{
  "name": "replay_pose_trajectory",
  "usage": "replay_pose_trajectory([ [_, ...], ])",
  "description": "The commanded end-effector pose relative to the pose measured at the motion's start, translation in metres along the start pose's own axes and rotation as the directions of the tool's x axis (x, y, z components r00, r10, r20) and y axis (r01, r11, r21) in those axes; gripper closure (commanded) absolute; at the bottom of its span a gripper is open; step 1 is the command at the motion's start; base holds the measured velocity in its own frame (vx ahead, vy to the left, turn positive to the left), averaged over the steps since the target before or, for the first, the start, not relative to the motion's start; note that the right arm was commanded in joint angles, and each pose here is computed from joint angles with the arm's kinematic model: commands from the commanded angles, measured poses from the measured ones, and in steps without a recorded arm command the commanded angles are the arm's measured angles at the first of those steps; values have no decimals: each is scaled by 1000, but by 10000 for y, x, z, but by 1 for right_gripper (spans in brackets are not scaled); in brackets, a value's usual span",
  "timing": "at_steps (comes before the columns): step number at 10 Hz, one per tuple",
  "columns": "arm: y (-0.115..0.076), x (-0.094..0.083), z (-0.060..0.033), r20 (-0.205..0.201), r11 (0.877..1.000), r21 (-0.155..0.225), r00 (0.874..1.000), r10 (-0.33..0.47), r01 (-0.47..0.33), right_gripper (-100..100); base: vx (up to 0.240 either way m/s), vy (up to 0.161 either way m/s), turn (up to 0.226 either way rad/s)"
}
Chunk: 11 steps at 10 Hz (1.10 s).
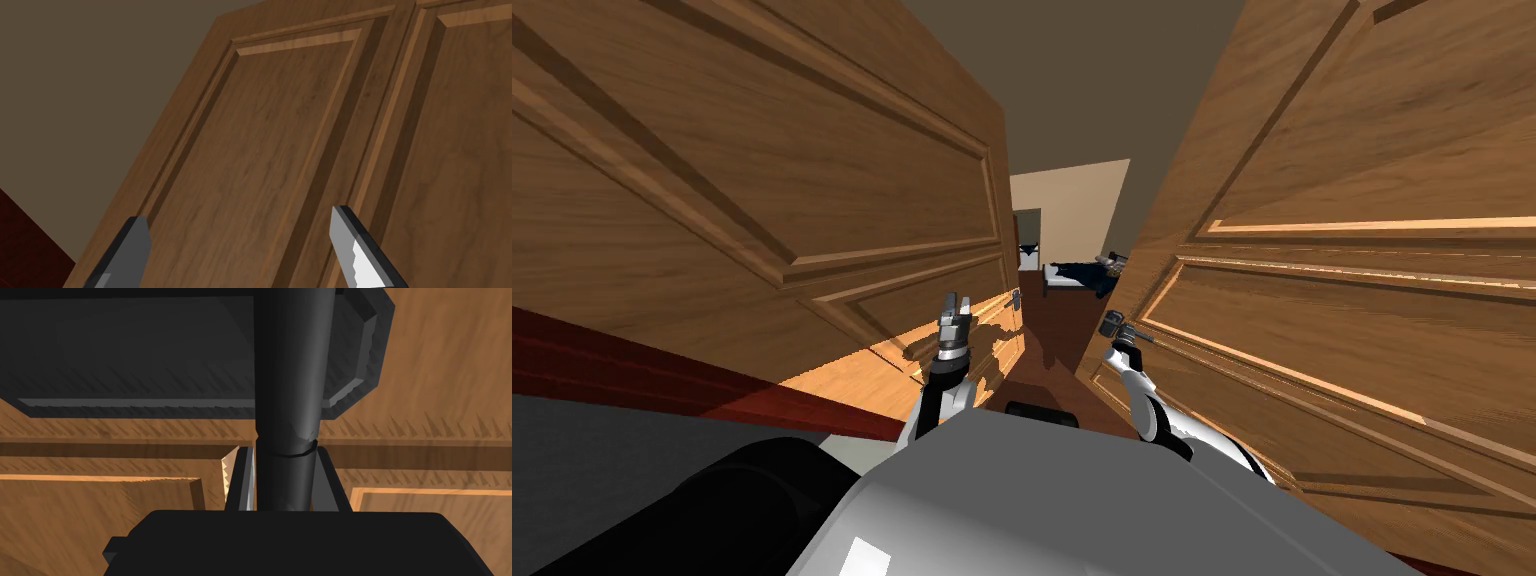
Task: Push the door open
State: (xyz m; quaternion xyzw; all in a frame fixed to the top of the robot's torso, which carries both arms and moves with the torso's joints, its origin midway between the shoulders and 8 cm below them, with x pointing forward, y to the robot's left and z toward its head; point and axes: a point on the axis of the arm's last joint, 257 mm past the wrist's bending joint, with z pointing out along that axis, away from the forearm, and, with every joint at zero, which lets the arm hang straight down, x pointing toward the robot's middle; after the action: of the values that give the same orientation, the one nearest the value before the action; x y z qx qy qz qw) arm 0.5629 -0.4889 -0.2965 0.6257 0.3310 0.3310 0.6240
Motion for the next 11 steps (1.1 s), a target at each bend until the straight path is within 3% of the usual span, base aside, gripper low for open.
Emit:
replay_pose_trajectory([
  [1, 37, -57, 17, 13, 1000, -11, 1000, -9, 9, 100, 198, -77, -148],
  [9, 39, 201, -46, -6, 1000, -13, 1000, -13, 13, 100, 105, -28, -134],
  [11, 40, 321, -78, -15, 1000, -14, 1000, -14, 14, 100, 122, -19, -235],
])
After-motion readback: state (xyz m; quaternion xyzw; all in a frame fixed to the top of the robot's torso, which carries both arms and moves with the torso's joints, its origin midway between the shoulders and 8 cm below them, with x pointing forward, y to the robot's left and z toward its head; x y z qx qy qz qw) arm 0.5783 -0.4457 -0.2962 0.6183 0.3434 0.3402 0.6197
